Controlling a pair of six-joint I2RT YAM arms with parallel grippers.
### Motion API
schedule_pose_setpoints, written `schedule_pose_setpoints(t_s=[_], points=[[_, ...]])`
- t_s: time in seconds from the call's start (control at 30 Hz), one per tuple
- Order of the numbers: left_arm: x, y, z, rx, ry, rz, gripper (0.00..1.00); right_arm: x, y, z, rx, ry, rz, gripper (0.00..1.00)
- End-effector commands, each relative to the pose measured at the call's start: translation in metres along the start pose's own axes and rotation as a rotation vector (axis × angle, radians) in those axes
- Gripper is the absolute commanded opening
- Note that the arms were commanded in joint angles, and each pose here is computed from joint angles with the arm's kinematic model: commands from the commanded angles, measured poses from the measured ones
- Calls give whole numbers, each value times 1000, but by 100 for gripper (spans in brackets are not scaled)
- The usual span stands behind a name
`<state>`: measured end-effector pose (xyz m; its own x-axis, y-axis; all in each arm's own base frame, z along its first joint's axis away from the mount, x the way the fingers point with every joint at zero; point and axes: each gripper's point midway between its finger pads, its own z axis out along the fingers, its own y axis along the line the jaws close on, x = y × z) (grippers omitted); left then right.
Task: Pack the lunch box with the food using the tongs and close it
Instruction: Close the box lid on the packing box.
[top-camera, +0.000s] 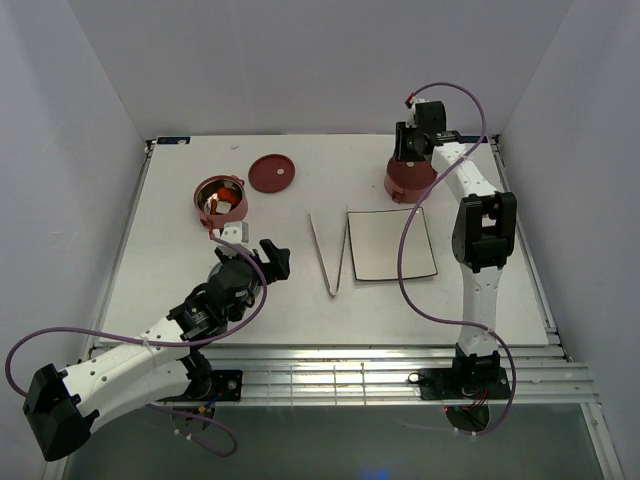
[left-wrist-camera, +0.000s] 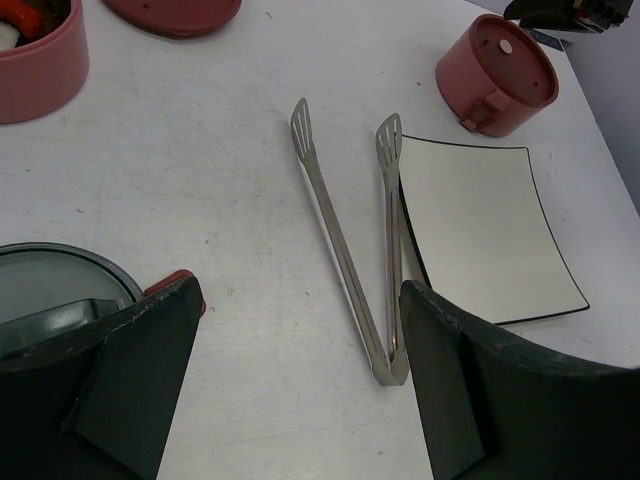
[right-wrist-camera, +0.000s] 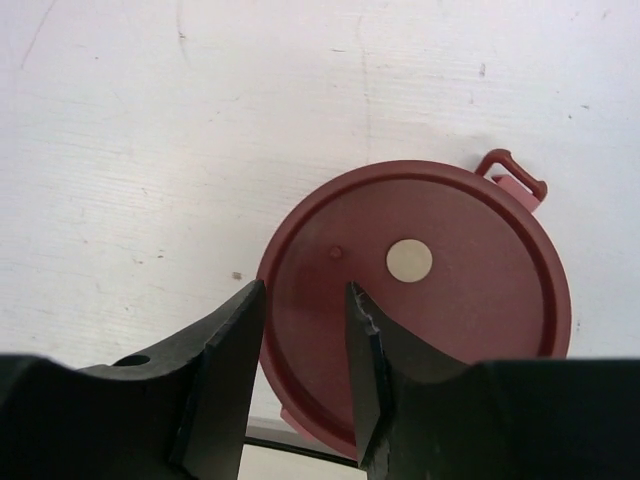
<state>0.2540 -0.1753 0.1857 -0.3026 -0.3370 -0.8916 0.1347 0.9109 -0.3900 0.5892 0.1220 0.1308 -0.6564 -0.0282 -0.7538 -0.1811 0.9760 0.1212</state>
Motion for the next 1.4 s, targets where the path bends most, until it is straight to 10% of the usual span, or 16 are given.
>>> schedule_pose_setpoints(t_s=[0.0, 0.27, 0.7, 1.07, 1.37], points=[[-4, 2, 0, -13, -22, -3, 90, -7, 3, -7, -1, -27, -2, 43], [0, 3, 2, -21, -11, 3, 90, 64, -8, 21, 57, 153, 3, 42], [-20, -19, 10, -15, -3, -23, 88, -27, -23, -36, 116, -70, 0, 43], [-95, -23, 97, -194, 49, -10, 88, 51, -32, 13, 111, 147, 51, 43], [-118, -19, 174, -194, 45, 248, 87, -3, -14, -50, 50, -7, 24, 44]])
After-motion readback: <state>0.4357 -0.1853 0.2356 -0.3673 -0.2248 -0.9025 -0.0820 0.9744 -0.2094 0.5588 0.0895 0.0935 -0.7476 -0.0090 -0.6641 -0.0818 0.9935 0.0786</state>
